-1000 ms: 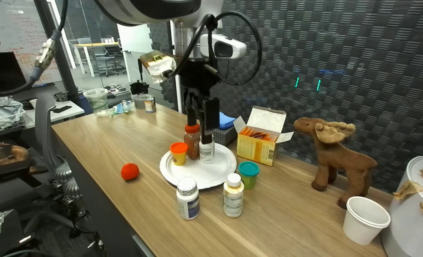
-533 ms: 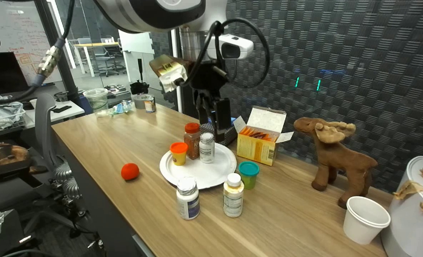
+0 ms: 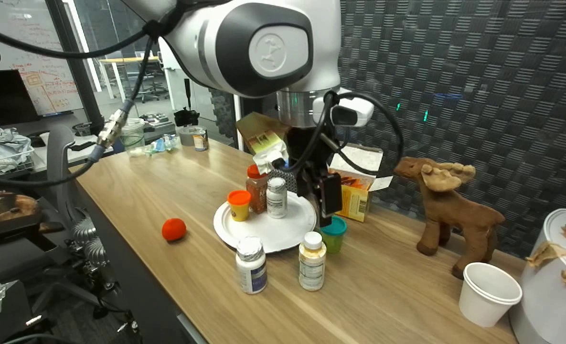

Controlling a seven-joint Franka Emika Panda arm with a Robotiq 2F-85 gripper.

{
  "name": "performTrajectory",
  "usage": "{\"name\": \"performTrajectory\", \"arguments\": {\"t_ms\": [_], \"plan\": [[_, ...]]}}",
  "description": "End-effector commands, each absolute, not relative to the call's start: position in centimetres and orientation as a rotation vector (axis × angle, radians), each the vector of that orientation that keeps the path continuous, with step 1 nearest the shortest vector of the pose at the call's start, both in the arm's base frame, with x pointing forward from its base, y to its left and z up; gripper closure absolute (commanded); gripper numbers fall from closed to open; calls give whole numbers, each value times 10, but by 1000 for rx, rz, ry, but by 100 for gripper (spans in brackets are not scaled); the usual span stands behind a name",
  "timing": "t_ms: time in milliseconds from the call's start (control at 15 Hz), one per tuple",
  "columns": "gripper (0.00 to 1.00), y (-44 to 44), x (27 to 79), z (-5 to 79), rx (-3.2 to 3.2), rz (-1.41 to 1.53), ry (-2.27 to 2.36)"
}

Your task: Put the bottles on the tray

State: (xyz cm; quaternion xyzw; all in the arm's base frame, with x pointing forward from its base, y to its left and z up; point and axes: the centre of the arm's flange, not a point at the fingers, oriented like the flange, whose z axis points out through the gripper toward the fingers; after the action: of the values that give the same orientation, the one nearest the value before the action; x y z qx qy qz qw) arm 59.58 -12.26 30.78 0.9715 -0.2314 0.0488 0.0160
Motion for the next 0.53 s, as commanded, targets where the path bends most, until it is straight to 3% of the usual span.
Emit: {"name": "performTrajectory", "arguments": {"t_ms": [0, 467], "plan": [[0, -145, 615, 304, 3010, 171, -731], [0, -170, 631, 287, 3048, 77, -723]]}}
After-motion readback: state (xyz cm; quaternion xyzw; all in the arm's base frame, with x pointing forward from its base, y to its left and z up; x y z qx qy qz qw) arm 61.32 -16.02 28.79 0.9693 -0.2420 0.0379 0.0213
